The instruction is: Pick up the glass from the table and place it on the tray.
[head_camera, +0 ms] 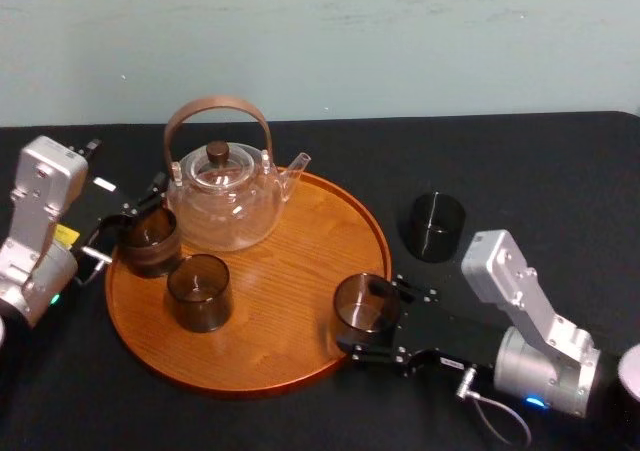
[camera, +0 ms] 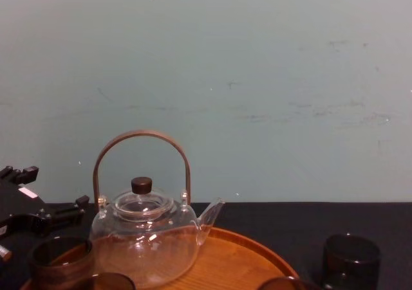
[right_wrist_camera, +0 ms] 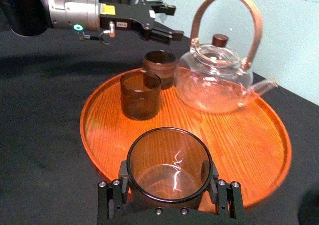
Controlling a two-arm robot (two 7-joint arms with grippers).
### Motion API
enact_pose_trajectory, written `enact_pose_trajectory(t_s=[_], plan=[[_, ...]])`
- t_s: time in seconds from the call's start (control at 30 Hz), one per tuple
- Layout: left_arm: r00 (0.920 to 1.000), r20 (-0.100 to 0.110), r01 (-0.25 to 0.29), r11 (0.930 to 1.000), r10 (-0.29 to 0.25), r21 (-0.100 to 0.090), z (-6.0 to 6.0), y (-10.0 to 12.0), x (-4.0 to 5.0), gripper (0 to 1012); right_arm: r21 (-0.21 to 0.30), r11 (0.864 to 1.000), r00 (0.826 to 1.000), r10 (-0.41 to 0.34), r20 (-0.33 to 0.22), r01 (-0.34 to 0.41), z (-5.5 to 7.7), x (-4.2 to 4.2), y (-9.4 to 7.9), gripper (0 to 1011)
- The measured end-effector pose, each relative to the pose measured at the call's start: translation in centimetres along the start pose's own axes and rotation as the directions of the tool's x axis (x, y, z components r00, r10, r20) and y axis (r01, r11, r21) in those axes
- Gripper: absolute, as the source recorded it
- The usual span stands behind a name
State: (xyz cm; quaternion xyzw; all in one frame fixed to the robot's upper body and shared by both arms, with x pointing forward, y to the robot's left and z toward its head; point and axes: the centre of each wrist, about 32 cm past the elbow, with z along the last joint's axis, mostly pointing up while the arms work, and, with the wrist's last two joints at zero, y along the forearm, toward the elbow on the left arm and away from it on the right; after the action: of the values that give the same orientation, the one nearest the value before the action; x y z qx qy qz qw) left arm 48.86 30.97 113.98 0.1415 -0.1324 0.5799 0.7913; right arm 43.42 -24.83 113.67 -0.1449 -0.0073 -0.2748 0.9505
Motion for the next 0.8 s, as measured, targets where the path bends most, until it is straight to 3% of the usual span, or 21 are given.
enact_pose_trajectory(t_s=[0.4,0.8], plan=[[1.0,0.0,0.0,1.0,0.0,0.0,0.0,0.0,0.0,1001,-0.003,1.0,1.0,0.014,0.006,-0.014,1.3,0.61,3.3,905],[1.0,0.0,0.0,1.0,0.0,0.0,0.0,0.0,0.0,1001,0.007,1.0,1.0,0.028,-0.003,-0.028,0.9,1.38,5.0,905]])
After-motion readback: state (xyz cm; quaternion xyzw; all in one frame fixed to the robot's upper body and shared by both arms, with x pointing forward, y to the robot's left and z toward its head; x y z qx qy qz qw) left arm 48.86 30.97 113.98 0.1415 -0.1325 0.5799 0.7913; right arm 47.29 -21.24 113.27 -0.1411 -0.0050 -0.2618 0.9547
